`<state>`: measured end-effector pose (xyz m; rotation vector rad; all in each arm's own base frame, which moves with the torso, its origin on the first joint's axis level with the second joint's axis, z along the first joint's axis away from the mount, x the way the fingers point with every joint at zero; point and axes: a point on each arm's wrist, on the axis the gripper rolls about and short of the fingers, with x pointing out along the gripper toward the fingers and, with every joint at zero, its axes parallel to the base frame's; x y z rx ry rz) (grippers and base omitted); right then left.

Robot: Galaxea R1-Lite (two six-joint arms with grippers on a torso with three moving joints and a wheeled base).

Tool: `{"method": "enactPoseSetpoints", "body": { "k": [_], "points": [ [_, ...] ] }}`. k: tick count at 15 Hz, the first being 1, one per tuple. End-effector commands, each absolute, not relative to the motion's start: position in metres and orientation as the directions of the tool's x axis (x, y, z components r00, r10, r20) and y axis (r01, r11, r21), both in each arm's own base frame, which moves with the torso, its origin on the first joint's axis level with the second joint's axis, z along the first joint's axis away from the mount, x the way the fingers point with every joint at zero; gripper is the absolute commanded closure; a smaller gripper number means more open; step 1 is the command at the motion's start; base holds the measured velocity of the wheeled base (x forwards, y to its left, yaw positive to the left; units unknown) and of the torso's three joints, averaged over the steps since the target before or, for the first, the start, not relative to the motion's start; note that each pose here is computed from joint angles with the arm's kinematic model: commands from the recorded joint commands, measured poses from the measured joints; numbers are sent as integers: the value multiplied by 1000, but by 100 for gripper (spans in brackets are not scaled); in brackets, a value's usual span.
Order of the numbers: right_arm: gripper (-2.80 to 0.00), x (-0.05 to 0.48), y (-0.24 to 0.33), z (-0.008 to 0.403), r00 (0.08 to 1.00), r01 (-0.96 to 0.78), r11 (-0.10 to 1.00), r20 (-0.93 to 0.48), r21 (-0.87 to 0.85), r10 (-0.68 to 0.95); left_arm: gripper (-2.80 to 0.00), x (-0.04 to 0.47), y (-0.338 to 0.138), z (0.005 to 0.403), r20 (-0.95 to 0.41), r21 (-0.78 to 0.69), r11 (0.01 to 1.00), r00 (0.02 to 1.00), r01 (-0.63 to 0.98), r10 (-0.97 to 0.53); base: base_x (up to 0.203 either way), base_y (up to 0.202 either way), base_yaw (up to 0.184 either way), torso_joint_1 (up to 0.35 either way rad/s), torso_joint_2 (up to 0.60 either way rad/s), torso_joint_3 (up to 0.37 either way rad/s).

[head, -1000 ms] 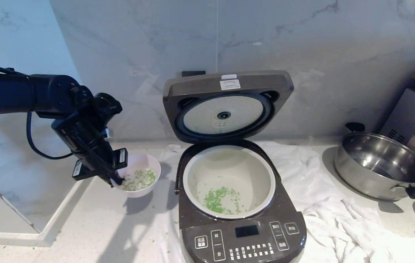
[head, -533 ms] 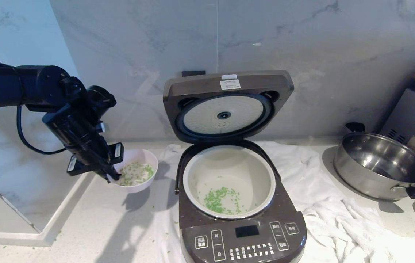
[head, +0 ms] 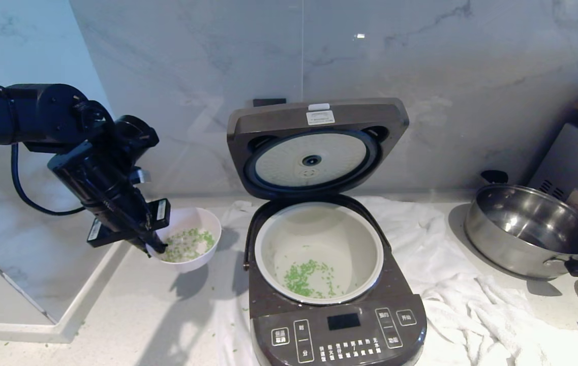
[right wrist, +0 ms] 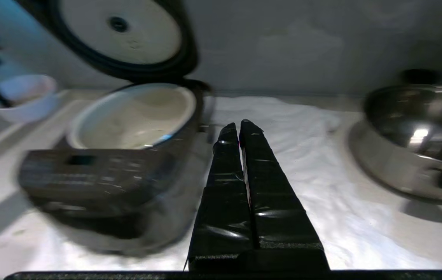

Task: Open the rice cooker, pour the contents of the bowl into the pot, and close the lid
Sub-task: Pour the water from the bowl into the rice cooker

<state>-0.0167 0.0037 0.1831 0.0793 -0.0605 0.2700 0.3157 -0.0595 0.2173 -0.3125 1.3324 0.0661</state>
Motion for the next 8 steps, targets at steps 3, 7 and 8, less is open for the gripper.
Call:
{"method": "enactPoseSetpoints", "body": {
  "k": [3,7,8],
  "points": [
    [0,87,23,220,844,-442,860,-207,256,495,0,305,-60,228,-955,-198,956,263,-219,-138,0,0,0,0,0,0],
    [0,168,45,237,626,-578,644,-233,501,744,0,299,-62,233,-953,-200,957,267,-211,-140,0,0,0,0,0,0],
    [0,188,48,244,590,-588,600,-219,542,777,0,298,-61,235,-952,-201,957,270,-210,-141,0,0,0,0,0,0]
  ]
}}
